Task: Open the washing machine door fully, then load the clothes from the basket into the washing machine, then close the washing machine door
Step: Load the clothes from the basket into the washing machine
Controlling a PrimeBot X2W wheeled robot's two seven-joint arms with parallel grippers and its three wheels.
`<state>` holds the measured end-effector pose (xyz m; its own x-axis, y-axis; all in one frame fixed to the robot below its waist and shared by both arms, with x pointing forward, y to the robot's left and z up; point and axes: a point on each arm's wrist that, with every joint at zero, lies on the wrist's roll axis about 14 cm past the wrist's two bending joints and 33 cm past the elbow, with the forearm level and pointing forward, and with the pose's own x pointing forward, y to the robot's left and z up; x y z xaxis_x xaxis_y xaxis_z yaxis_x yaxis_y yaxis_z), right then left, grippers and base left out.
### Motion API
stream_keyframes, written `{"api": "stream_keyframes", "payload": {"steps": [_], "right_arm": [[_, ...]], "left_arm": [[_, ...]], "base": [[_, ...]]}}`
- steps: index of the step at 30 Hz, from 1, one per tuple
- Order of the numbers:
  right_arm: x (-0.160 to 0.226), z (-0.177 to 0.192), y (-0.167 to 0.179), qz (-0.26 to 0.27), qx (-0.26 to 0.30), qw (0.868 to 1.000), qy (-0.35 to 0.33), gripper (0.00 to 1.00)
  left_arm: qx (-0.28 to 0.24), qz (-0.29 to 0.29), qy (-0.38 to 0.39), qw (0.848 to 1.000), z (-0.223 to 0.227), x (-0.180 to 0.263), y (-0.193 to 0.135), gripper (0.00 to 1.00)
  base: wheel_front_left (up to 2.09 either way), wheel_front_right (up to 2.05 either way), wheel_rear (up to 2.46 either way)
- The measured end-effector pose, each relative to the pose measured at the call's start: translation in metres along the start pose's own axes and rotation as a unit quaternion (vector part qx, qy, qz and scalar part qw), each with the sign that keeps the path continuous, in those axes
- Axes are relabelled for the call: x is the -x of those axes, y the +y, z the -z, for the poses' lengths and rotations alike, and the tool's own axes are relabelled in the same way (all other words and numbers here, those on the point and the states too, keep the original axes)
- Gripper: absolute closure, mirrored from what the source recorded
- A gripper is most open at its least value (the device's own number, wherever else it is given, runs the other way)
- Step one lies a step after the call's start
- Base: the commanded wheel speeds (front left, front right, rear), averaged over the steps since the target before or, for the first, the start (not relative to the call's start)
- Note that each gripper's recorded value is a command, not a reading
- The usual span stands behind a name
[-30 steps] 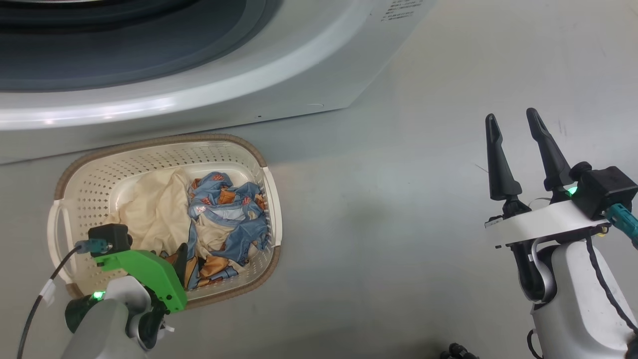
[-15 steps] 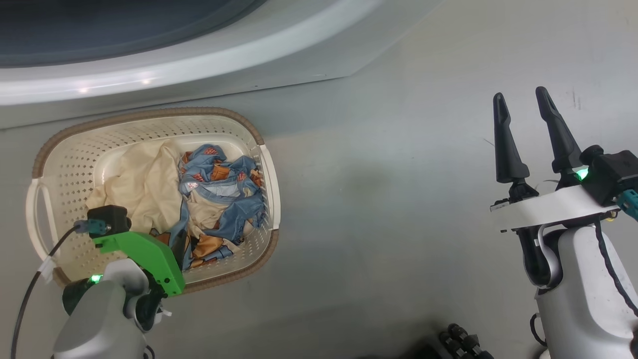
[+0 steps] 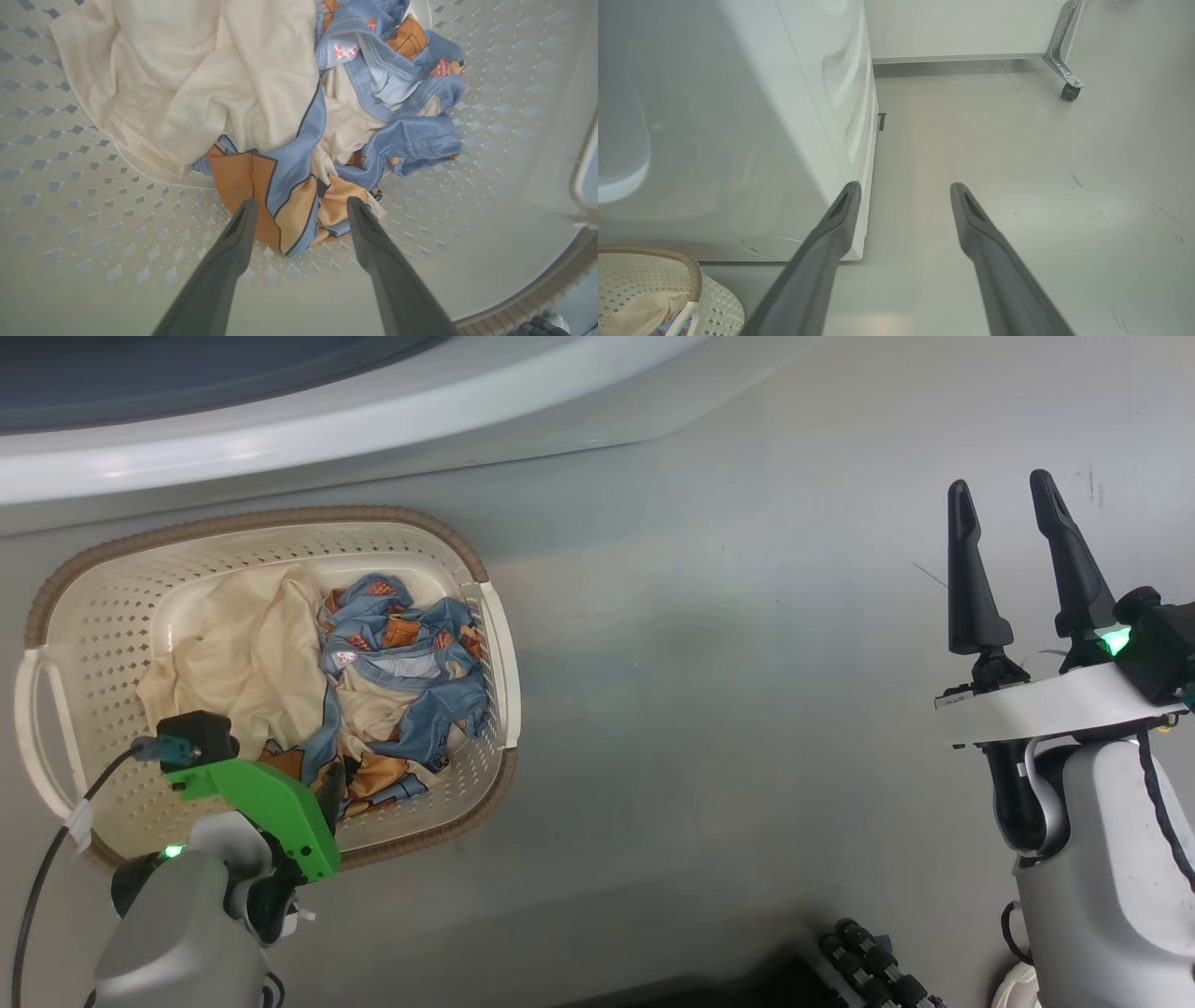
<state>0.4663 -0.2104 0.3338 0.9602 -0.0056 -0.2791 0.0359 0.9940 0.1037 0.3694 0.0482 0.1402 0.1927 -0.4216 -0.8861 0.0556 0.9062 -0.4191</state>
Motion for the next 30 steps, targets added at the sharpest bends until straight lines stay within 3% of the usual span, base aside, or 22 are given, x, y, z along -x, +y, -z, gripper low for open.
{"api": "stream_keyframes", "payload": {"steps": [30], "right_arm": [[-0.011,0.021,-0.006,0.007,0.004,1.0,0.018,0.0]], "left_arm": [[-0.002,0.002,0.006,1.0,-0.008,-0.03,0.006,0.0]], "base": [[0.0,0.0,0.0]]}}
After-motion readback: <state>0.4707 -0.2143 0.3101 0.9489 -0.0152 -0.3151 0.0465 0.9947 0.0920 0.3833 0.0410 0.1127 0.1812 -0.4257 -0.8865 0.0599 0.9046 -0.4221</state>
